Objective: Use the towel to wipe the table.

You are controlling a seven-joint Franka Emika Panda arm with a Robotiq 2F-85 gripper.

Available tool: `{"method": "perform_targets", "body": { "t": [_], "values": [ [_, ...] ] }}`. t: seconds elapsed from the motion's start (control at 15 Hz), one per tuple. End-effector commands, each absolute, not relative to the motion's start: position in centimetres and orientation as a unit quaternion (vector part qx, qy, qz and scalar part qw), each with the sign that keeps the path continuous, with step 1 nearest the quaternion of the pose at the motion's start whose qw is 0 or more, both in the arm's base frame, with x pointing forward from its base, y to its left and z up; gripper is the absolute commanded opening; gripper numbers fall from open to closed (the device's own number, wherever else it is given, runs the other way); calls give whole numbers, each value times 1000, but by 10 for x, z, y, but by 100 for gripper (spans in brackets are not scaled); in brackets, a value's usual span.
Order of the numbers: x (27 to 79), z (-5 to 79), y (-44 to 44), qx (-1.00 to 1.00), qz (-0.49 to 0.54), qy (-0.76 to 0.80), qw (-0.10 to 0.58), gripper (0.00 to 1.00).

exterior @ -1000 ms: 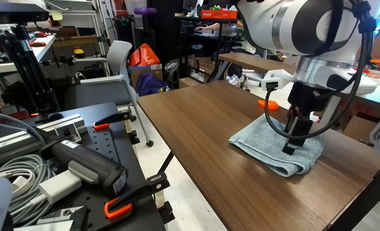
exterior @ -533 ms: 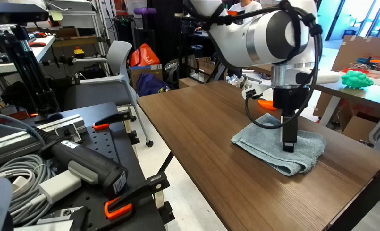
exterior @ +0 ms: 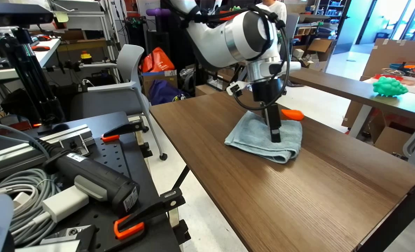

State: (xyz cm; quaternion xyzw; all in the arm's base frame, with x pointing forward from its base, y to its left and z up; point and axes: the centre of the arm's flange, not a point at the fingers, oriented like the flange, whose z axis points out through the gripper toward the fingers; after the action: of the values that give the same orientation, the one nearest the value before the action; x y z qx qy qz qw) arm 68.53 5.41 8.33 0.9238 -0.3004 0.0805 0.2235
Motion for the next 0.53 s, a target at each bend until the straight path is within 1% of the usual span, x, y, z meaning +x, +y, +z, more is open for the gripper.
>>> {"method": "perform_targets", "body": {
  "t": [0.0,0.2,0.47],
  "values": [
    [632,60,90,956,57,-225,179,100],
    [628,57,97,974,50,-170,140,100],
    [642,50,97,990,39,-99,95,100]
  ]
}}
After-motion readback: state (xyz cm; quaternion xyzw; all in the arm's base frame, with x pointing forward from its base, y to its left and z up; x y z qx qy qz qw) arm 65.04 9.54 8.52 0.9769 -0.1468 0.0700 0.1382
